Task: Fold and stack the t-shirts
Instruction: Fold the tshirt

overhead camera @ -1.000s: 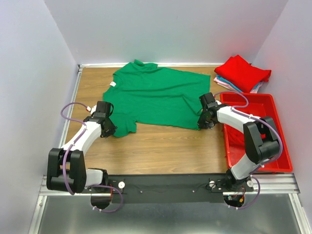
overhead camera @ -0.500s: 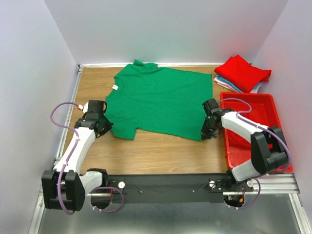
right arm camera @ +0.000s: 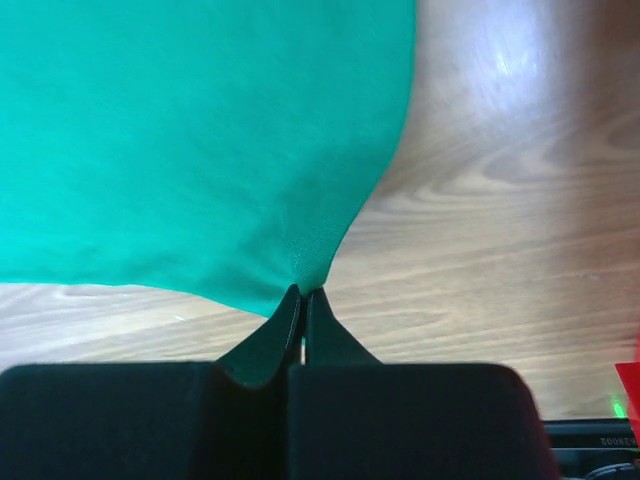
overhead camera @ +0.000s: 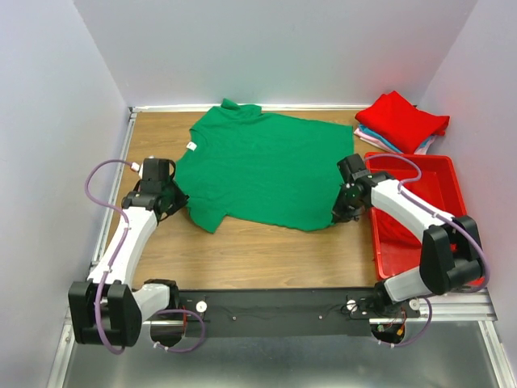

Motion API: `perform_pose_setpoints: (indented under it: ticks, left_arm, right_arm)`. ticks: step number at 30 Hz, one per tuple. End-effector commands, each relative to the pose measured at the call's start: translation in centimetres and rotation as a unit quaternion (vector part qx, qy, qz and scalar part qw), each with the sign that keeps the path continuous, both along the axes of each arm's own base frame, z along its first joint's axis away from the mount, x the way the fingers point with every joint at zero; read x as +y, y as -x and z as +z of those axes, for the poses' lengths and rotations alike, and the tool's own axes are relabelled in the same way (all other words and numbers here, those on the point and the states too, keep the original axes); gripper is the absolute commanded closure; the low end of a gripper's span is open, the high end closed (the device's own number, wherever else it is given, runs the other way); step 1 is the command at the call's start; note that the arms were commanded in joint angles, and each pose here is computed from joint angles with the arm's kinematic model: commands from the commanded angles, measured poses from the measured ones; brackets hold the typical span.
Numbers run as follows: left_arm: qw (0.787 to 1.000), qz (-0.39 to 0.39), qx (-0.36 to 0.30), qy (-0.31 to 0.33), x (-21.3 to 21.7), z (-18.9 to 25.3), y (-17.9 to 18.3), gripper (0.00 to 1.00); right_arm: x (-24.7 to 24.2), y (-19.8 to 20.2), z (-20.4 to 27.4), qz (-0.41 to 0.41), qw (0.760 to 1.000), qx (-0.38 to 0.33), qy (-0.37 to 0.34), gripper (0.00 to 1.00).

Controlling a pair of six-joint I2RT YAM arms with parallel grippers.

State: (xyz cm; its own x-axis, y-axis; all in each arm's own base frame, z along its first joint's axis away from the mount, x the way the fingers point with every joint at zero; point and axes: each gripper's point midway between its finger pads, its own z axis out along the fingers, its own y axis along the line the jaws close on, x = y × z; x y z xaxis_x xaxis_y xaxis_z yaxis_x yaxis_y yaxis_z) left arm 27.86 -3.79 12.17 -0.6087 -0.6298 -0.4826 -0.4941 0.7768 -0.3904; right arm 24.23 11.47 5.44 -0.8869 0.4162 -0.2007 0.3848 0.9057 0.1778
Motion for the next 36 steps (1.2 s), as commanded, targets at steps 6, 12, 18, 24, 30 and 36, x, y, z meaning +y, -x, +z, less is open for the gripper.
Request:
perform_pose_setpoints:
  ticks: [6,12,18,24,30,36]
  left_arm:
    - [0.995,-0.063,-0.078,0.018,-1.9,3.2,-6.9,1.00]
    - [0.991,-0.093,-0.092,0.013,-2.6,3.8,-11.3,1.00]
    - [0.987,-0.126,-0.098,0.015,-3.5,4.2,-15.6,1.00]
    - [0.983,-0.152,-0.103,0.025,-4.5,4.2,-19.3,1.00]
    - [0.982,-0.151,-0.111,0.021,-4.5,4.9,-22.2,1.00]
    - [0.980,-0.160,-0.116,0.037,-5.2,5.0,-24.2,1.00]
  right_arm:
    - [-0.3,-4.6,1.3,-0.026,0.998,-0.029,0.039,0.99]
    - [-0.6,-7.2,1.3,-0.036,0.998,-0.034,0.050,0.99]
    - [-2.1,-9.7,1.4,-0.058,0.996,-0.037,0.050,0.99]
    - [-2.5,-12.2,0.8,-0.063,0.997,-0.030,0.044,0.99]
    - [-2.5,-14.4,1.1,-0.069,0.996,-0.040,0.037,0.99]
    - [-3.3,-15.2,1.6,-0.081,0.995,-0.047,0.037,0.99]
